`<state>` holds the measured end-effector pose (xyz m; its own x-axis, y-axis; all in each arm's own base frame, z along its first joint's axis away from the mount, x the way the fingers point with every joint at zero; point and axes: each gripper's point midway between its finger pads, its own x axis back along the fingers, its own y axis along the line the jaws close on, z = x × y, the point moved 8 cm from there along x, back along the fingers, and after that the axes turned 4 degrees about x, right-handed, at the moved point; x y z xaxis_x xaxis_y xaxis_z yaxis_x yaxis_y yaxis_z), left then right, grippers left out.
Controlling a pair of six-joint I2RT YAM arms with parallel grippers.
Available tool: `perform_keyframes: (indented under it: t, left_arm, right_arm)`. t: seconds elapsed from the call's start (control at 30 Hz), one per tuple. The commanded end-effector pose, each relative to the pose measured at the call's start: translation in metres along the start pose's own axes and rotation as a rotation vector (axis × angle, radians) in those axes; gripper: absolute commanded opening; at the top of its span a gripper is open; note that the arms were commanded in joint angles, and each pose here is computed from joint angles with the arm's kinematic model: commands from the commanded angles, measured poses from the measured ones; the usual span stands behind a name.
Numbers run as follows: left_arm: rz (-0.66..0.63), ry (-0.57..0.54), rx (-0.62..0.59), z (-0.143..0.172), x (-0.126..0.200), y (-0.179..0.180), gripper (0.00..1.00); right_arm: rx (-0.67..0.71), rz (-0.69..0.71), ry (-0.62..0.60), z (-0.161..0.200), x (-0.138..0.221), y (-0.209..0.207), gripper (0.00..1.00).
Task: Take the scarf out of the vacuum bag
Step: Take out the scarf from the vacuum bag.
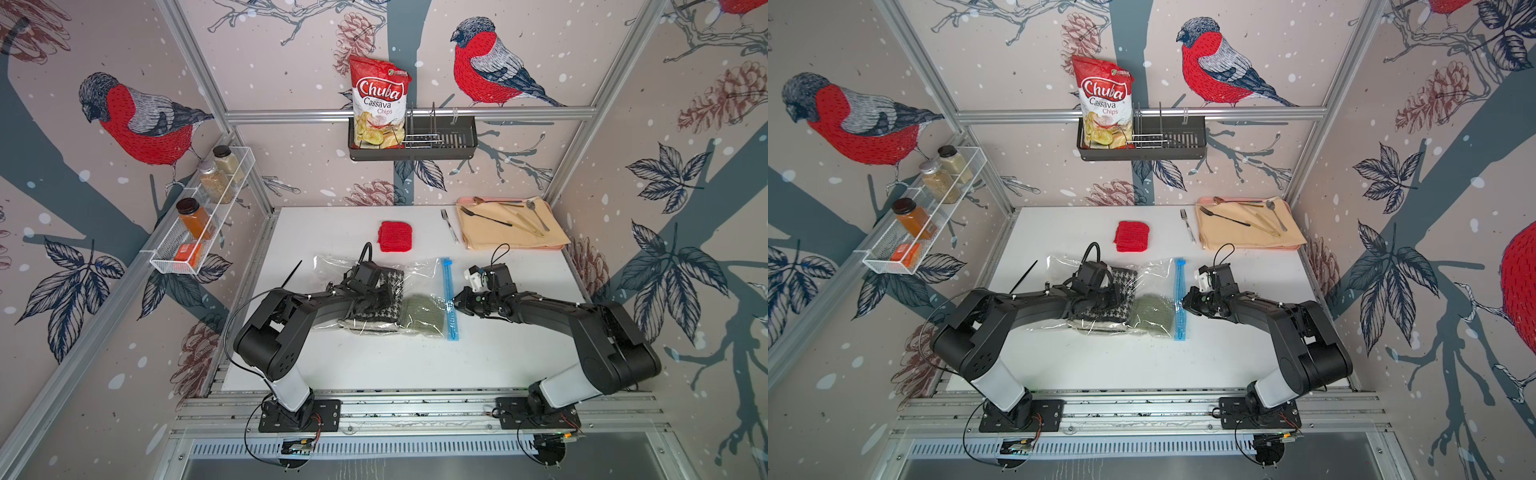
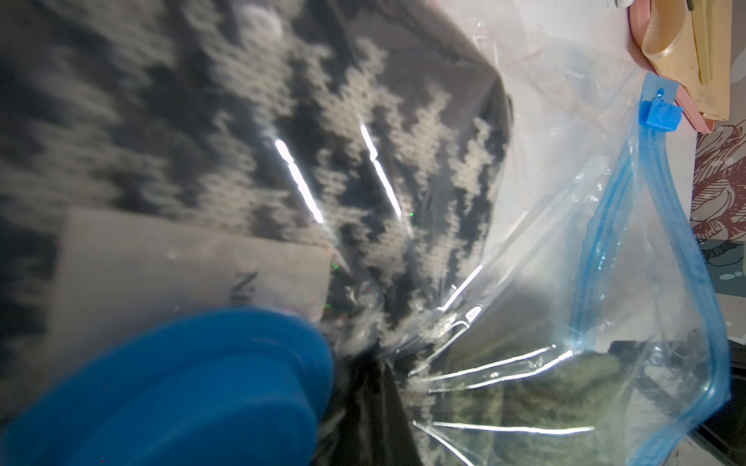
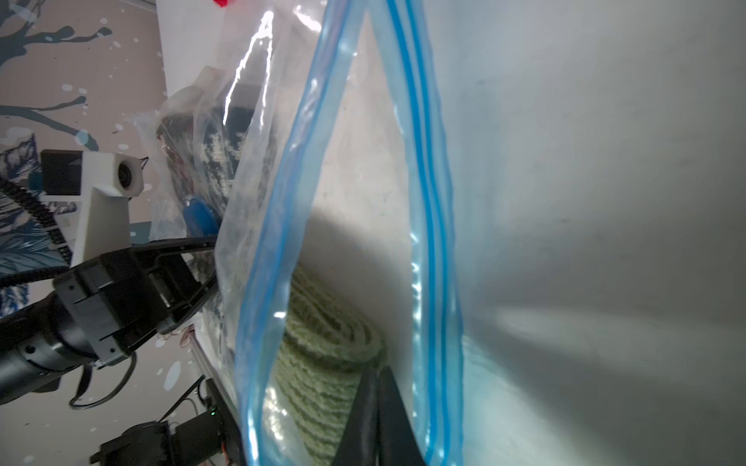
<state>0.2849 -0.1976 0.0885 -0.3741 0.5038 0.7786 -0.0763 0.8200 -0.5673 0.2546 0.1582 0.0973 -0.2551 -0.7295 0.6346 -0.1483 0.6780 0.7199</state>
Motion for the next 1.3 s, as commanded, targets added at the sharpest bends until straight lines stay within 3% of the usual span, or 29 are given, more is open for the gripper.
perform_keyframes:
  t: [0.0,0.1,0.23,0.6,0.97,1.07,1.13,1.27]
  left_arm:
    - [-0.130,0.125,0.036,0.023,-0.001,0.024,0.04]
    - [-0.132,0.126,0.037,0.024,-0.001,0.025,0.04]
    - [-0.130,0.125,0.041,0.025,-0.001,0.026,0.04]
    - [-0.130,0.126,0.052,0.027,-0.003,0.028,0.04]
    - [-0.127,0.122,0.058,0.028,-0.003,0.029,0.04]
    - [-0.132,0.122,0.057,0.028,-0.003,0.029,0.04]
    - [-0.134,0.123,0.057,0.029,-0.003,0.030,0.04]
    - [-0.138,0.124,0.058,0.030,-0.004,0.032,0.04]
  right_arm:
    - [0.005,-0.118,0.015,0.001,-0.002,0.012,0.38]
    - [0.000,-0.150,0.027,0.006,0.000,0.014,0.56]
    - [-0.002,-0.144,0.052,0.007,0.001,0.014,0.65]
    - [-0.029,-0.147,0.135,0.012,-0.025,0.013,0.66]
    - [-0.069,-0.290,0.185,0.017,-0.050,0.026,0.64]
    - [-0.077,-0.326,0.188,0.016,-0.053,0.028,0.59]
    - [-0.086,-0.351,0.188,0.015,-0.054,0.029,0.49]
    - [-0.118,-0.363,0.177,0.014,-0.052,0.023,0.07]
